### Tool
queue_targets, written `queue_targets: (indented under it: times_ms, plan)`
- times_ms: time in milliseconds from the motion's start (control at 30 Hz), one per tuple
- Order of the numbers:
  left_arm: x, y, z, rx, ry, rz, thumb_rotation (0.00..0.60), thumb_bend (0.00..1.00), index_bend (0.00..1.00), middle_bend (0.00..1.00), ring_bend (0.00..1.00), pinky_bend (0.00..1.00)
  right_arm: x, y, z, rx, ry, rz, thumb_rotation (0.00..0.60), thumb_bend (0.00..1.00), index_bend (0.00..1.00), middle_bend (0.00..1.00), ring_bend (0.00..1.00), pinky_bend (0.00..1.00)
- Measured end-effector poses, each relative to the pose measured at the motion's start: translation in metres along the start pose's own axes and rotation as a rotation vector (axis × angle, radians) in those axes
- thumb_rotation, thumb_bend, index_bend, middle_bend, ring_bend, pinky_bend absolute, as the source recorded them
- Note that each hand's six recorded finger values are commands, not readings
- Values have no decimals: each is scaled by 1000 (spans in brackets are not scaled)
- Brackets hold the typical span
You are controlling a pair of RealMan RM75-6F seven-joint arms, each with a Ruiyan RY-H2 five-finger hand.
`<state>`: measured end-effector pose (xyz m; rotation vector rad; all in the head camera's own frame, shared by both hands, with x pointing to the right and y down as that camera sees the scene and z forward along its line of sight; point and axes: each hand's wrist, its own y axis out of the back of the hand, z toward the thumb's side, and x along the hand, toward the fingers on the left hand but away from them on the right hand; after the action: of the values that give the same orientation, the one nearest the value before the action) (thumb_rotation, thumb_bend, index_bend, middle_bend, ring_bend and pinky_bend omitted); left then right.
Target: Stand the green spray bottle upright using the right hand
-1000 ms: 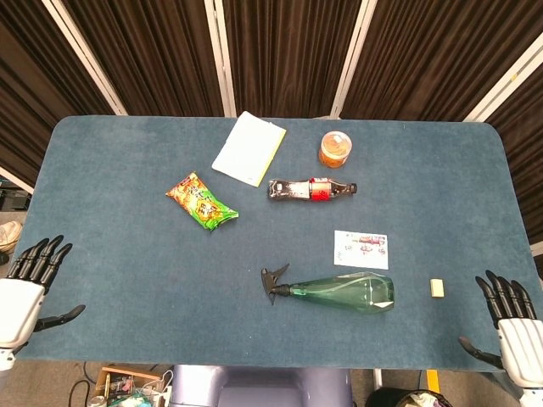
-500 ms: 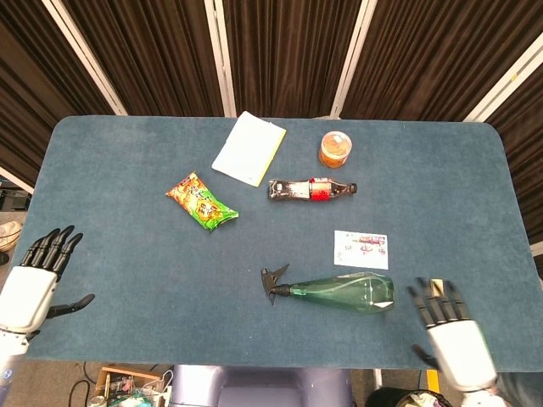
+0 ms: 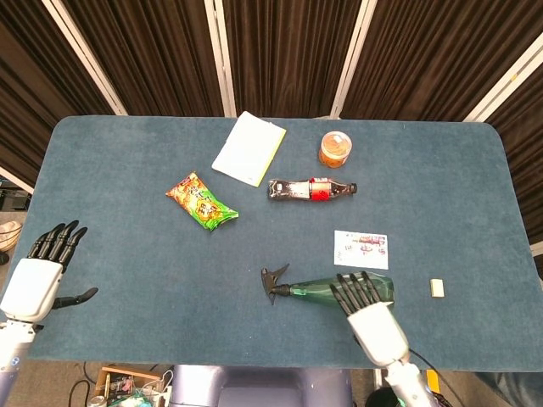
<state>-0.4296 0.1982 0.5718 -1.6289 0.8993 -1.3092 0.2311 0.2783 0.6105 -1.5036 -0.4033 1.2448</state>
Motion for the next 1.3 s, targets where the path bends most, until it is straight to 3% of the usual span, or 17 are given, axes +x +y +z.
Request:
queue_targets:
  times_ms: [133, 367, 633, 1033, 1233, 1300]
  plan:
    - [3, -3, -2, -1, 11, -13, 600, 71, 0, 0, 0, 129, -17, -2, 7, 97, -16, -18, 600, 175, 27, 0, 0, 0]
    - [12, -12, -8, 1, 35, -59, 600, 71, 0, 0, 0, 129, -31, -14, 23, 237, -35, 34, 600, 176, 38, 0, 0, 0]
    - [14, -12, -11, -7, 41, -59, 600, 71, 0, 0, 0, 129, -41, -27, 53, 289, -15, 79, 600, 174, 46, 0, 0, 0]
    - [18, -12, -19, -2, 66, -54, 600, 71, 0, 0, 0, 128, -61, -29, 57, 369, 4, 62, 600, 184, 220, 0, 0, 0]
    - [19, -12, -20, -2, 69, -52, 600, 71, 0, 0, 0, 128, -66, -39, 48, 420, 8, 88, 600, 216, 301, 0, 0, 0]
    - [19, -12, -20, -1, 70, -54, 600, 71, 0, 0, 0, 128, -67, -42, 46, 437, 21, 93, 600, 269, 370, 0, 0, 0]
